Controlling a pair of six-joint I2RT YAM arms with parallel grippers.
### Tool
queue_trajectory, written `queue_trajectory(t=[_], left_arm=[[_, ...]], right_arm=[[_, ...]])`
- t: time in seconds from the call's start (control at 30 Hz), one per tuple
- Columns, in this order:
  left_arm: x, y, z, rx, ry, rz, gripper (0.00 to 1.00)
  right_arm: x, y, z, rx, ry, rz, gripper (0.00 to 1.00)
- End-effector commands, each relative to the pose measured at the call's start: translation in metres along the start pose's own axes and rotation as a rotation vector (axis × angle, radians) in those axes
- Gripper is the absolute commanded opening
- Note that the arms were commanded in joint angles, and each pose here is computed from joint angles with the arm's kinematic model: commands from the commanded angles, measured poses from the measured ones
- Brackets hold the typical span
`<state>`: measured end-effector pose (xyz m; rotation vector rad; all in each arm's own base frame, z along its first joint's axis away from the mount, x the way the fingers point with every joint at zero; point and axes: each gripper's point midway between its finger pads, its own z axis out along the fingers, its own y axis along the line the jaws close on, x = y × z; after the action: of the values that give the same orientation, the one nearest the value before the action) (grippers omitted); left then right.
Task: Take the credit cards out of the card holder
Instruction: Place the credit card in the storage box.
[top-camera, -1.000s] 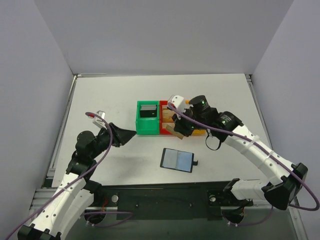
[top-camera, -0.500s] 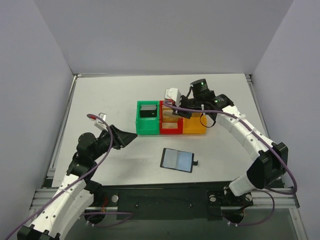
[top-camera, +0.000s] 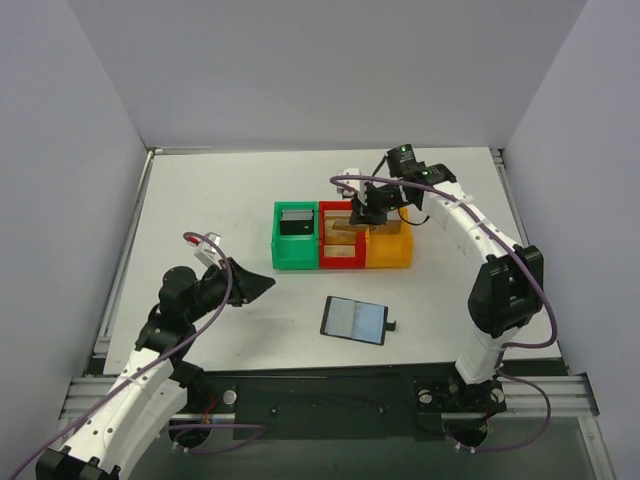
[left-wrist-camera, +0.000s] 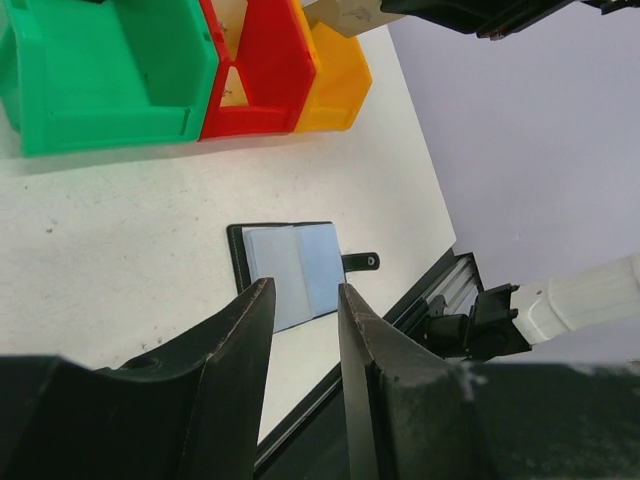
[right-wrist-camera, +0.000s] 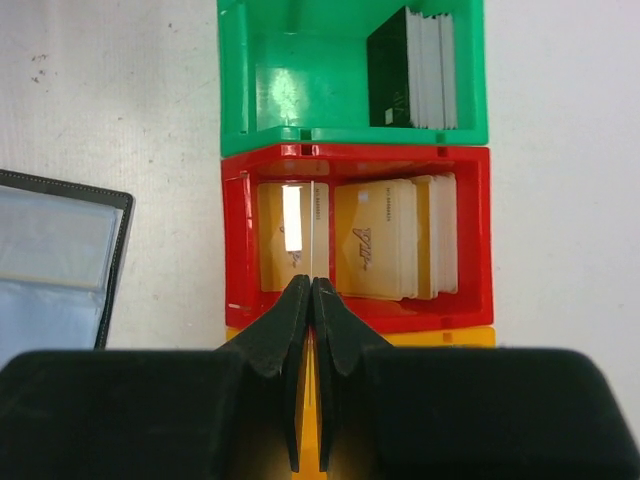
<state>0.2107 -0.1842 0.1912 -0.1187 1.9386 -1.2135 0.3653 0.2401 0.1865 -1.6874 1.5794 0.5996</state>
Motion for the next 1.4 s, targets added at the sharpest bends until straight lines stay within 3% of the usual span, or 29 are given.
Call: queue_trajectory(t=[0.0,0.6,1.37], left_arm=[[0.003,0.003,0.001,-0.001,0.008,0.02,0.41],[0.007,0.008,0.003,-0.016,0.016,0.014,0.39],[0.005,0.01,0.004,-0.027,0.016,0.033,0.39]], right_arm=[[0.004,0.024,0.02,-0.109,-0.02,-0.04,0.0],[0.05,0.003,0.068,-0.083,0.077,0.003,0.0],[0.077,-0.005,0.104,-0.078,0.152,0.029,0.0]])
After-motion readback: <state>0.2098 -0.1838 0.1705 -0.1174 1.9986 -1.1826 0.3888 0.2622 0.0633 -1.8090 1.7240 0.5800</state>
